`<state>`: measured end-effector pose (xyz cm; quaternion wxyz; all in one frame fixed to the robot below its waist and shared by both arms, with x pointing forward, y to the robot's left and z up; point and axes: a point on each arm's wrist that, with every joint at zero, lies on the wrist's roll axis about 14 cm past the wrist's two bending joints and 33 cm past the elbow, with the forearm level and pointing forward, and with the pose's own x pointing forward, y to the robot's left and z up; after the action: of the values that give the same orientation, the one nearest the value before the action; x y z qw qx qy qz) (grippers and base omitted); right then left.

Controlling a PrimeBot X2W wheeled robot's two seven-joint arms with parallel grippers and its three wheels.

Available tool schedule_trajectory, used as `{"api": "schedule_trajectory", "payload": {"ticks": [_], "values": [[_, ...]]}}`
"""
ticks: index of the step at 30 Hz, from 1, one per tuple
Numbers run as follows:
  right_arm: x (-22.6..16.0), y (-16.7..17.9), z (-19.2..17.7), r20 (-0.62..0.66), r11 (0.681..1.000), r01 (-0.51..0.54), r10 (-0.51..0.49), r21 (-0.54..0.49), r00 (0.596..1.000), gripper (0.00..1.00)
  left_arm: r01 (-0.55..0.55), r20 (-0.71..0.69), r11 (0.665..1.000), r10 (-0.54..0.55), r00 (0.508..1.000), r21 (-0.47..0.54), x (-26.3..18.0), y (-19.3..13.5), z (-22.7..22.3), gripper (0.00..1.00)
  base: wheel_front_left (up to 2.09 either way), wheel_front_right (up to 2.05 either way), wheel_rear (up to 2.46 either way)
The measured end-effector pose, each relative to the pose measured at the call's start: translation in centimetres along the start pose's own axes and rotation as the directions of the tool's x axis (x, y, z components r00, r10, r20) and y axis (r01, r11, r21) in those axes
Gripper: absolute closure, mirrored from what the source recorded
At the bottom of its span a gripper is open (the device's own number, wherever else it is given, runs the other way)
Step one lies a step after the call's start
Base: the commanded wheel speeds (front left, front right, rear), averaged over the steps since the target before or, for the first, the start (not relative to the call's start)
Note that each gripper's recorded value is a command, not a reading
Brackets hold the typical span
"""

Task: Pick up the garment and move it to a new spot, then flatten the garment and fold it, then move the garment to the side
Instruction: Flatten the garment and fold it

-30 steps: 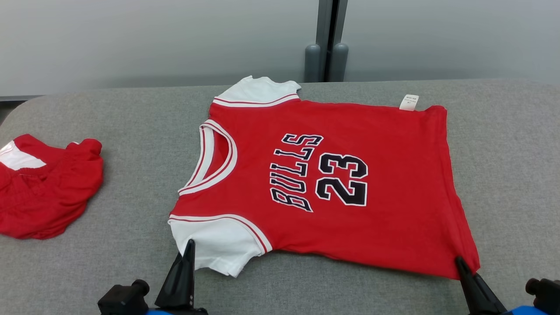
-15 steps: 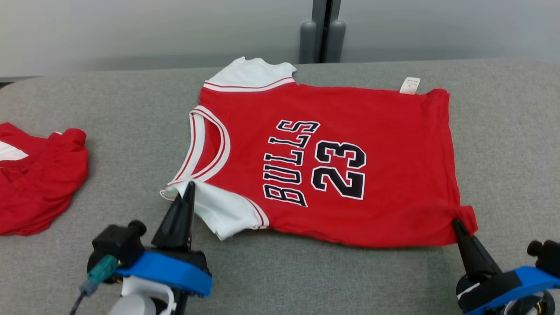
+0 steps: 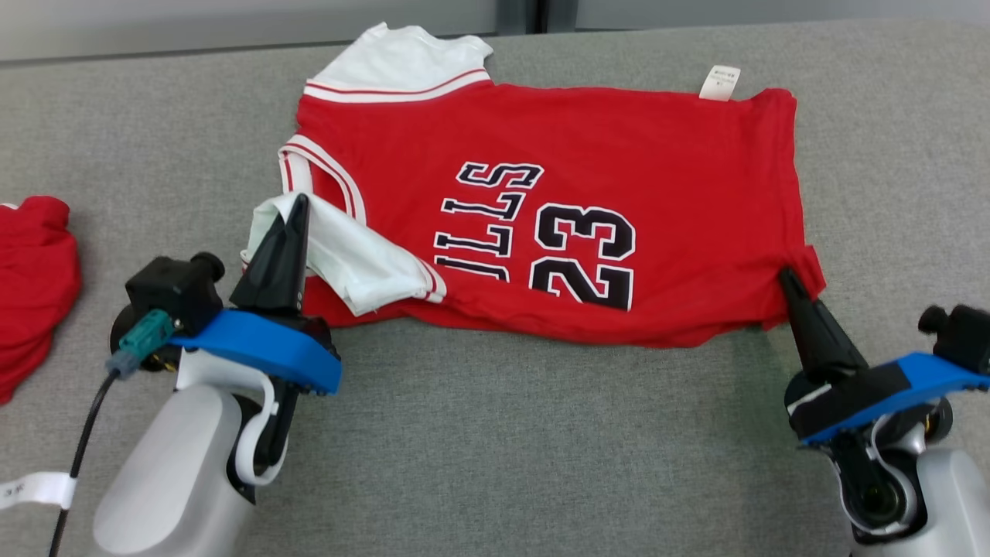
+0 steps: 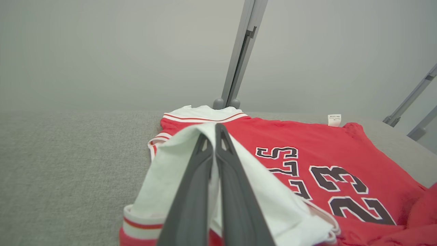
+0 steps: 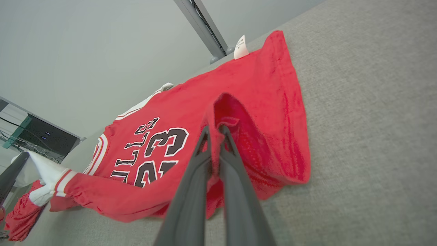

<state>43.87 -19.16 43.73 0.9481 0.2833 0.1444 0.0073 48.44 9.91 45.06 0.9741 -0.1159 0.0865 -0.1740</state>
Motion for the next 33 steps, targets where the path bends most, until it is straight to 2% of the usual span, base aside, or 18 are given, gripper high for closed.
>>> {"api": "schedule_trajectory", "payload": {"ticks": [8, 9, 10, 11, 12, 17, 22, 33], "values": [[2.4, -0.2, 0.3, -0.005, 1.0, 0.004, -0.004, -0.024, 1.0, 1.0, -0.005, -0.021, 1.0, 0.005, 1.0, 0.003, 2.2, 1.0, -1.0, 1.0, 0.0, 0.0, 0.0], [2.7, -0.3, 0.2, -0.007, 1.0, 0.006, -0.006, -0.028, 1.0, 0.63, -0.011, -0.022, 1.0, 0.011, 1.0, 0.003, 2.4, 1.2, -1.2, 1.0, 0.0, 0.0, 0.0], [2.8, -0.4, 0.3, -0.003, 0.999, 0.007, -0.007, -0.032, 1.0, 0.04, -0.014, -0.019, 1.0, 0.015, 1.0, 0.003, 2.5, 1.2, -1.1, 1.0, 0.0, 0.0, 0.0], [2.9, -0.5, 0.3, 0.0, 0.999, 0.01, -0.01, -0.042, 1.0, 0.0, -0.019, -0.015, 1.0, 0.019, 1.0, 0.003, 2.6, 1.3, -1.1, 0.51, 0.0, 0.0, 0.0], [2.9, -0.6, 0.3, 0.004, 0.998, 0.011, -0.011, -0.054, 1.0, 0.0, -0.022, -0.008, 1.0, 0.022, 1.0, 0.003, 2.7, 1.3, -1.0, 0.0, 0.0, 0.0, 0.0], [2.8, -0.7, 0.8, 0.024, 0.994, 0.009, -0.007, -0.104, 1.0, 0.0, -0.035, 0.008, 0.999, 0.035, 0.999, 0.003, 2.5, 1.5, -0.6, 0.0, 0.0, 0.0, 0.0], [1.3, -1.5, 0.8, 0.024, 0.979, 0.014, -0.009, -0.203, 1.0, 0.0, -0.065, 0.033, 0.998, 0.065, 0.997, -0.001, 1.3, 2.1, 0.1, 0.0, 0.0, 0.0, 0.0], [-0.3, -2.5, -0.9, -0.038, 0.943, 0.015, -0.029, -0.332, 0.999, 0.0, -0.137, -0.105, 0.99, 0.139, 0.985, 0.022, -3.7, 3.8, -5.1, 0.0, 0.0, 0.0, 0.0]]}}
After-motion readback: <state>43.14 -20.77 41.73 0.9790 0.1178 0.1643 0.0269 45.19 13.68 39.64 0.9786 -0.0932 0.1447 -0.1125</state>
